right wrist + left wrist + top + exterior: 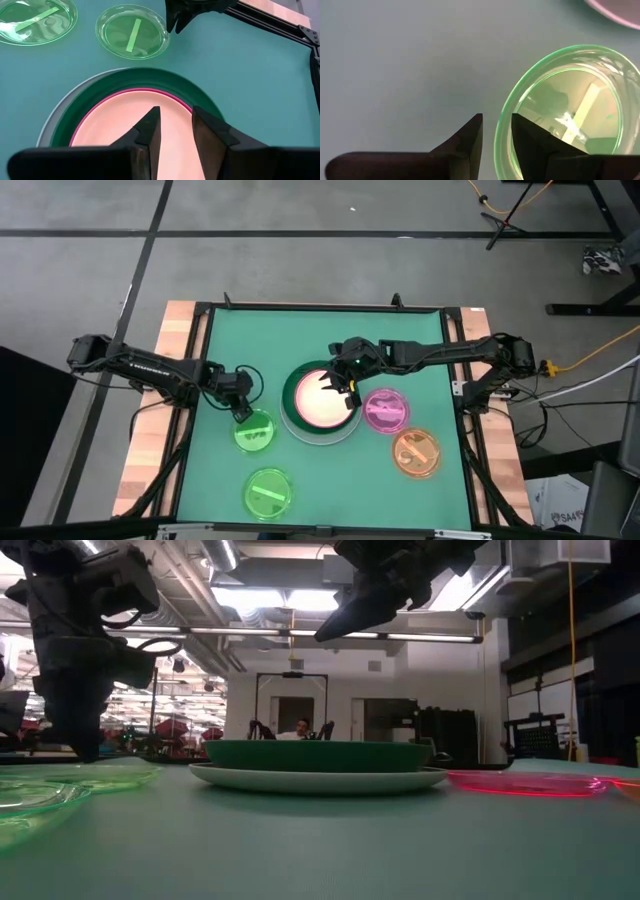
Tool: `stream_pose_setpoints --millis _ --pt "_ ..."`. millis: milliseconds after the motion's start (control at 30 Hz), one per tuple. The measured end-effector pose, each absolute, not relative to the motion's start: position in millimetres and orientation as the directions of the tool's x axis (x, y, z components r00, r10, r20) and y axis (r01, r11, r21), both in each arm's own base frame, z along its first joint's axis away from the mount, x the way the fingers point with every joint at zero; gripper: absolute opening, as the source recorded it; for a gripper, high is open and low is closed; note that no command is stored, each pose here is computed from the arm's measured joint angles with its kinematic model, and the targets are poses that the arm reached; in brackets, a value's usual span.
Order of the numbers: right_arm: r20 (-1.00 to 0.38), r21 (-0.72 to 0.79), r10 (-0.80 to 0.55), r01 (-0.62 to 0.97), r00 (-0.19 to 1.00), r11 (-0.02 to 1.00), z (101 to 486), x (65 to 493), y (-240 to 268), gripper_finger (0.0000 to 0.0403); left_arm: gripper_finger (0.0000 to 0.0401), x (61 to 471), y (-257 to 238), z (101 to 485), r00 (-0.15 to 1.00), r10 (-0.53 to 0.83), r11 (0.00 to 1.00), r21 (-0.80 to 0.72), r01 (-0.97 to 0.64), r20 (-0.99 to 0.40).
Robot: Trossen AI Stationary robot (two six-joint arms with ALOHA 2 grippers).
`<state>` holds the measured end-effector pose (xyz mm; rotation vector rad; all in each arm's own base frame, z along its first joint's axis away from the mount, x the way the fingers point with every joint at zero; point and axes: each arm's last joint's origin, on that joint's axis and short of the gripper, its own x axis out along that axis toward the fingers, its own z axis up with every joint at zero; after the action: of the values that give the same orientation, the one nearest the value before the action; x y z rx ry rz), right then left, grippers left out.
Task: Stack plastic plates
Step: Stack the top light green plate on top of the light orange plate
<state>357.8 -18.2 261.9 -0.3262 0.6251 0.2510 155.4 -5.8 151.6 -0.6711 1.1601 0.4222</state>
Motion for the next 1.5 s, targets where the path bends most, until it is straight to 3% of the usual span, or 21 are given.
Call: stream_pose_setpoints --millis 400,667,1500 --pt "-0.618 -0.216 0.132 -0.329 0.775 0.919 260.9 357.0 -18.0 0.0101 0.0096 154.3 -13.5 150.7 0.349 -0.043 0.763 -0.256 -0.593 -0.936" --pt "-0.630 -0.210 0.133 -0.333 0.765 0.919 259.7 356.0 -17.9 0.0101 0.0096 144.6 -13.2 137.0 0.300 -0.054 0.731 -0.242 -0.638 -0.952" --pt "-0.627 -0.211 0.133 -0.332 0.767 0.919 261.1 355.2 -17.8 0.0101 0.0096 146.0 -13.9 136.2 0.318 -0.075 0.726 -0.271 -0.632 -0.945"
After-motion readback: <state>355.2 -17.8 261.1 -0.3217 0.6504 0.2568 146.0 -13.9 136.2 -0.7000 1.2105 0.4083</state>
